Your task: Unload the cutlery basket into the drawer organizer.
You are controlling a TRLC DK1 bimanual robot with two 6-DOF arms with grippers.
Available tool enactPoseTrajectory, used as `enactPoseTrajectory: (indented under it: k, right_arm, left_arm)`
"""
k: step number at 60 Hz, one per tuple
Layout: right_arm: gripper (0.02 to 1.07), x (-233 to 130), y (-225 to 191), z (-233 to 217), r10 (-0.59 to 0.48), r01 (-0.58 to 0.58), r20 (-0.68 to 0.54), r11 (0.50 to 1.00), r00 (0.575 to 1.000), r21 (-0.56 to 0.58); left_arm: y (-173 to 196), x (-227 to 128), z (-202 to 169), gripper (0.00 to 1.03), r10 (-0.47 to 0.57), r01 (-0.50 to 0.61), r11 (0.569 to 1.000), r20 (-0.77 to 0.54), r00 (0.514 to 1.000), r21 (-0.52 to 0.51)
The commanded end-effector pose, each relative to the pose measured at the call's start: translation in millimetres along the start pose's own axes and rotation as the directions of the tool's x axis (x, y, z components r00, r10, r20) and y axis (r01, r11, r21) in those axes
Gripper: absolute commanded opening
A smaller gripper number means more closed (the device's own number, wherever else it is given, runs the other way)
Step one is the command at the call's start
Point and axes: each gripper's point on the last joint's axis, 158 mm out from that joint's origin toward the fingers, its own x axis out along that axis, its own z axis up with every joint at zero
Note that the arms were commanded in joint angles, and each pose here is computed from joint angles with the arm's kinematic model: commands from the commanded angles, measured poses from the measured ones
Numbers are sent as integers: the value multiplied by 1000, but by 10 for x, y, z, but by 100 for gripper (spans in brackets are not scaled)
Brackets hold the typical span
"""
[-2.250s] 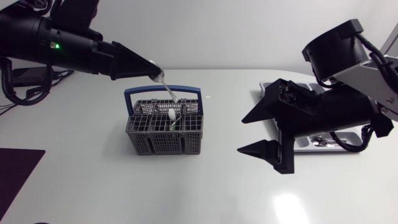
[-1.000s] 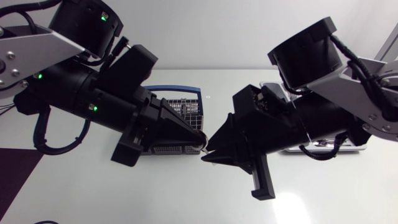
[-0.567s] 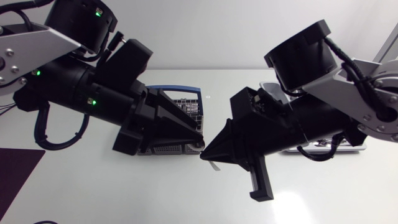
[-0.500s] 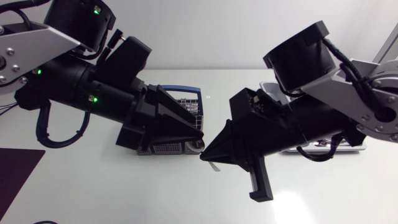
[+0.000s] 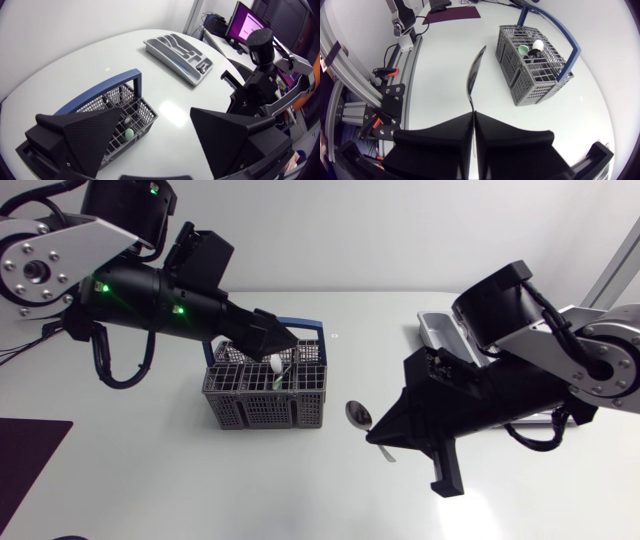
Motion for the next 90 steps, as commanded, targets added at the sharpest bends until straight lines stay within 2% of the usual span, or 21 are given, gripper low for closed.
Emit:
enactPoseTrajectory:
  k: [1,7,17,38,42,53,60,75,83,90]
  right_arm:
    - [7,-32,-13,-146,-9,9,-20,1000,1000,-3]
    - [7,-103,-126,-256,-37,38,-31,999,999,17]
    - [7,-262,-333,-449,-97,99,-49,994,994,41]
    - [7,-538,-652,-834,-191,200,-89,975,978,99]
    - [7,-618,-738,-967,-215,226,-105,969,971,104]
    - [7,-844,-972,-1309,-273,287,-141,954,952,90]
    - [7,-1002,-1159,-1565,-299,315,-170,946,939,74]
    - [7,-1359,-1599,-2134,-297,316,-240,948,924,45]
    - [7,-1436,-1785,-2428,-284,310,-312,950,907,37]
    - [7,-1485,-1940,-2693,-299,326,-382,945,875,6]
  left_arm:
    - [159,18,31,99,39,-39,996,1,999,-77]
    - [323,80,-19,99,106,-109,987,-31,994,-117]
    - [462,212,-221,98,146,-164,971,-113,983,-176]
    - [633,431,-541,90,241,-264,954,-162,957,-141]
    - [646,497,-577,84,241,-263,954,-159,957,-140]
    - [645,575,-628,84,237,-259,955,-158,959,-140]
    - [639,615,-635,78,236,-255,957,-140,962,-140]
    - [689,681,-606,72,247,-258,956,-96,964,-139]
    - [720,760,-650,72,248,-260,955,-102,963,-139]
    - [730,786,-642,68,249,-259,956,-90,964,-136]
